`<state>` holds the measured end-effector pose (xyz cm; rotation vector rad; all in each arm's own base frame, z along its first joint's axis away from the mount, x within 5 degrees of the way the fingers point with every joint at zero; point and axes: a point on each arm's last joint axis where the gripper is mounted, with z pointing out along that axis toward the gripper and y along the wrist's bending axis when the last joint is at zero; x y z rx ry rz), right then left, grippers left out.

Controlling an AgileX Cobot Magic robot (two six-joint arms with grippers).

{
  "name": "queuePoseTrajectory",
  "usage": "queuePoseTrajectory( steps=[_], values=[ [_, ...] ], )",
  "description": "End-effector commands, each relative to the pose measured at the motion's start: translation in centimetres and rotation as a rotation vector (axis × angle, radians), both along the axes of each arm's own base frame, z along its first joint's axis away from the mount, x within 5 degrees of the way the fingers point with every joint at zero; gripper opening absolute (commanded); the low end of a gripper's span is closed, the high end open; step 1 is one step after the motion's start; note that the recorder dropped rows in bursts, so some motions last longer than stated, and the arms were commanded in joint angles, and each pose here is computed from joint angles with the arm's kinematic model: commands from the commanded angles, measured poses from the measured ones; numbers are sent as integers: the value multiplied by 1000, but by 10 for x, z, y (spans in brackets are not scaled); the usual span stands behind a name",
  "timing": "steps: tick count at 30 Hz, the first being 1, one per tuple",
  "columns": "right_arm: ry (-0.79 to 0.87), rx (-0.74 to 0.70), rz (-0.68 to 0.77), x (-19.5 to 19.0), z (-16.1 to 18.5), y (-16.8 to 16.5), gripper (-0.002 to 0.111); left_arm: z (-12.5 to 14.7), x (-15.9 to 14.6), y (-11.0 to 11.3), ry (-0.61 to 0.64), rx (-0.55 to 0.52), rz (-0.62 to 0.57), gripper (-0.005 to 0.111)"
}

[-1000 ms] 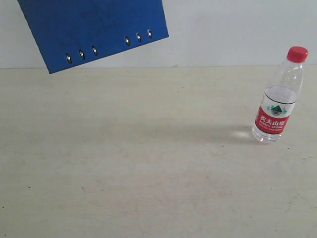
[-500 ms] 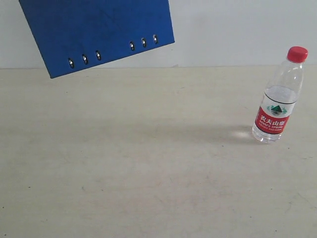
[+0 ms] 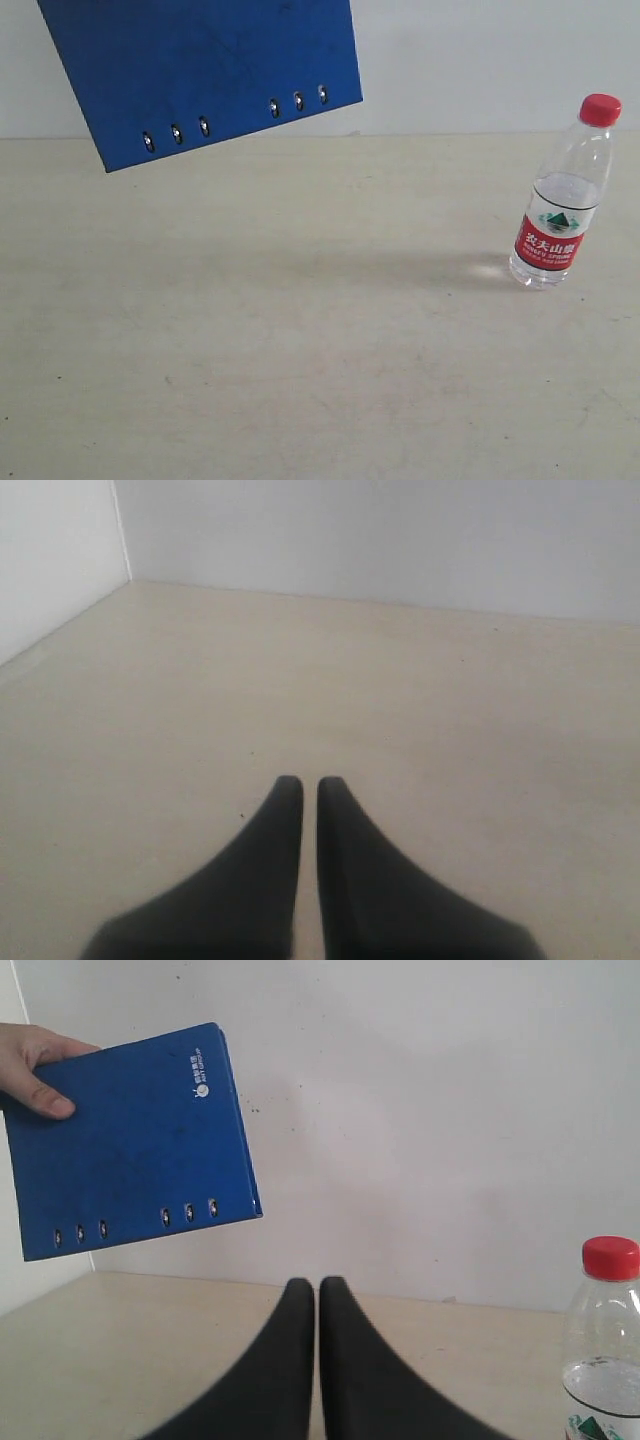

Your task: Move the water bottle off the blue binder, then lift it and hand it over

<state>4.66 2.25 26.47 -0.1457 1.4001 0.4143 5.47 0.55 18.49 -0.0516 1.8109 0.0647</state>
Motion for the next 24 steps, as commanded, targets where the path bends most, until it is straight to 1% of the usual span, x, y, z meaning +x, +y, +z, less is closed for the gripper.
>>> queuePoseTrajectory(
  steps=[1,14,15,18,21,24],
  values=[
    [-4,-6,-2,0,0,0,0,-2,0,-4,11,-3,-63,5],
    [-4,-6,-2,0,0,0,0,-2,0,-5,12,0,-77,5],
    [-4,-6,-2,0,0,0,0,-2,0,-4,18,13,-71,5],
    [-4,-6,-2,0,0,0,0,-2,0,-1,20,95,-34,5],
    [-4,-6,-2,0,0,0,0,-5,-2,0,52,59,-13,5],
    [-5,-4,-10,0,0,-1,0,-5,-2,0,44,57,-7,5]
  ],
)
